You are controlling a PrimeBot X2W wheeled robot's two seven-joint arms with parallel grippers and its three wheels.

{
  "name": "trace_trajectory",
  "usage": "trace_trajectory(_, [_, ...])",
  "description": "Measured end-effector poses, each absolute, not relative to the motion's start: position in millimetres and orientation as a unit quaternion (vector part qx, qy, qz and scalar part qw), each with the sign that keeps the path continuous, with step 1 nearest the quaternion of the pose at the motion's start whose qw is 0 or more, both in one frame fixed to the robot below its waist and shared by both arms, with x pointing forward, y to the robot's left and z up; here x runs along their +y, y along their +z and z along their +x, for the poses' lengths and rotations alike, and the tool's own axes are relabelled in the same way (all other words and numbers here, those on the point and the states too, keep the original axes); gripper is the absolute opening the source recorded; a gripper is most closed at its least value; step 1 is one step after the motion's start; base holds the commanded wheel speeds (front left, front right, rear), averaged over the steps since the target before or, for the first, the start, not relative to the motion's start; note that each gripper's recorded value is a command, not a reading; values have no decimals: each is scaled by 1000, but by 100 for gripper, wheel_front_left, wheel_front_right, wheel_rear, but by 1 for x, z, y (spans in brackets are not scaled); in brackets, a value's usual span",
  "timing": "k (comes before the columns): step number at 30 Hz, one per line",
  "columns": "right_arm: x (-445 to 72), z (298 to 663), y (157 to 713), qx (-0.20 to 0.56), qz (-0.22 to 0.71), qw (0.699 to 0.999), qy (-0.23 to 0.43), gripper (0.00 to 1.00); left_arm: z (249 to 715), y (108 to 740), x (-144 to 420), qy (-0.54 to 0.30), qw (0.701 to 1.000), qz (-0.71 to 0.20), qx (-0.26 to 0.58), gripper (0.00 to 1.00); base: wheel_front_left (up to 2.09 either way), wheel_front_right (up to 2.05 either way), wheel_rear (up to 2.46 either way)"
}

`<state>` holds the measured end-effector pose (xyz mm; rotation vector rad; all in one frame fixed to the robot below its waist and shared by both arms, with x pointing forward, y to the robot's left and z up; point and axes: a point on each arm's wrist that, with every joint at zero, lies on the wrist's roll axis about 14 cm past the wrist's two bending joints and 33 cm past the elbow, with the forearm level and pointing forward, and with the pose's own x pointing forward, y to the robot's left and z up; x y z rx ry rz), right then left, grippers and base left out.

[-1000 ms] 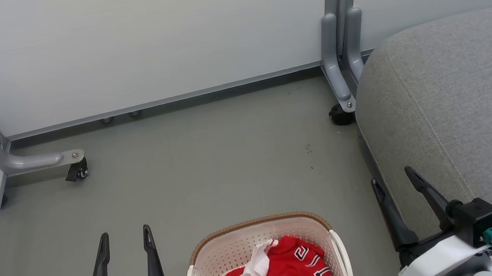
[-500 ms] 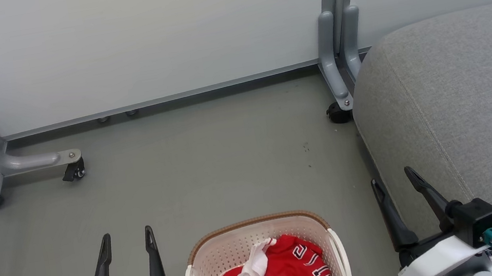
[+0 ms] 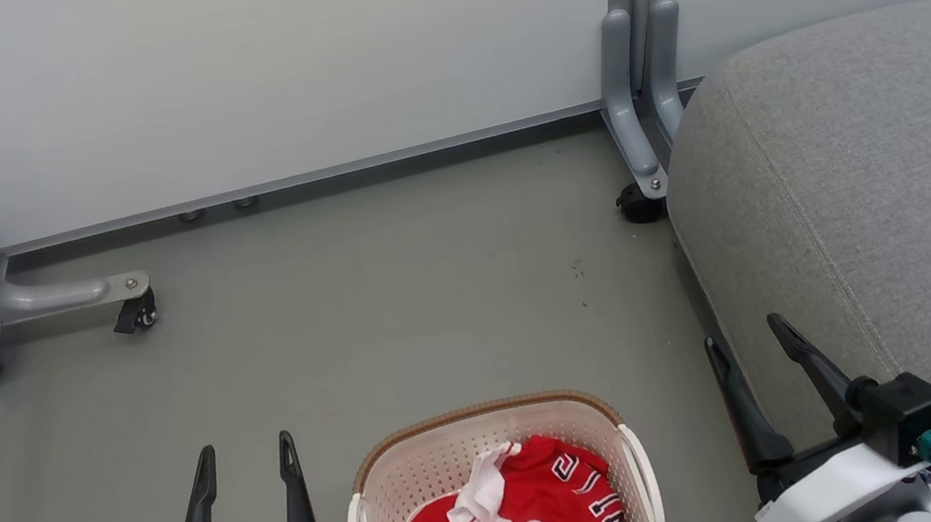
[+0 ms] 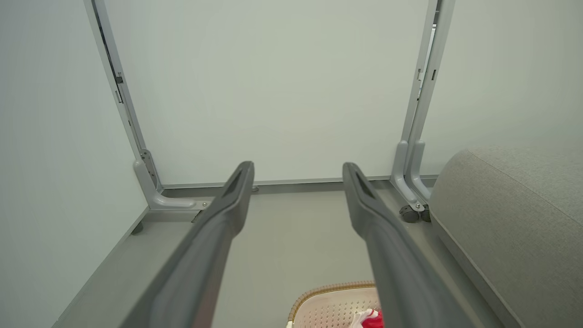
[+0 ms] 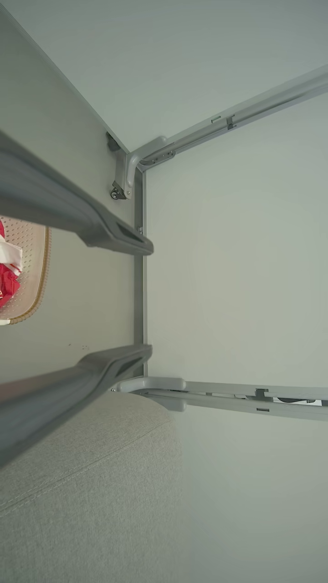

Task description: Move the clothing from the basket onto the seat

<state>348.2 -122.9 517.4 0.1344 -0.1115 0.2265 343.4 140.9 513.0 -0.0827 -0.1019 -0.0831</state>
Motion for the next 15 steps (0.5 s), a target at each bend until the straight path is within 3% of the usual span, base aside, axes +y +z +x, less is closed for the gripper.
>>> trace_trajectory(9, [-140, 359, 506, -39, 76, 993, 86, 100, 352, 496, 134, -54, 997, -50, -23, 100, 0, 0, 0])
trace_trajectory(15, [-157, 386, 509, -47, 73, 994, 61, 100, 377, 489, 105, -114, 992, -49, -14, 100, 0, 0, 0])
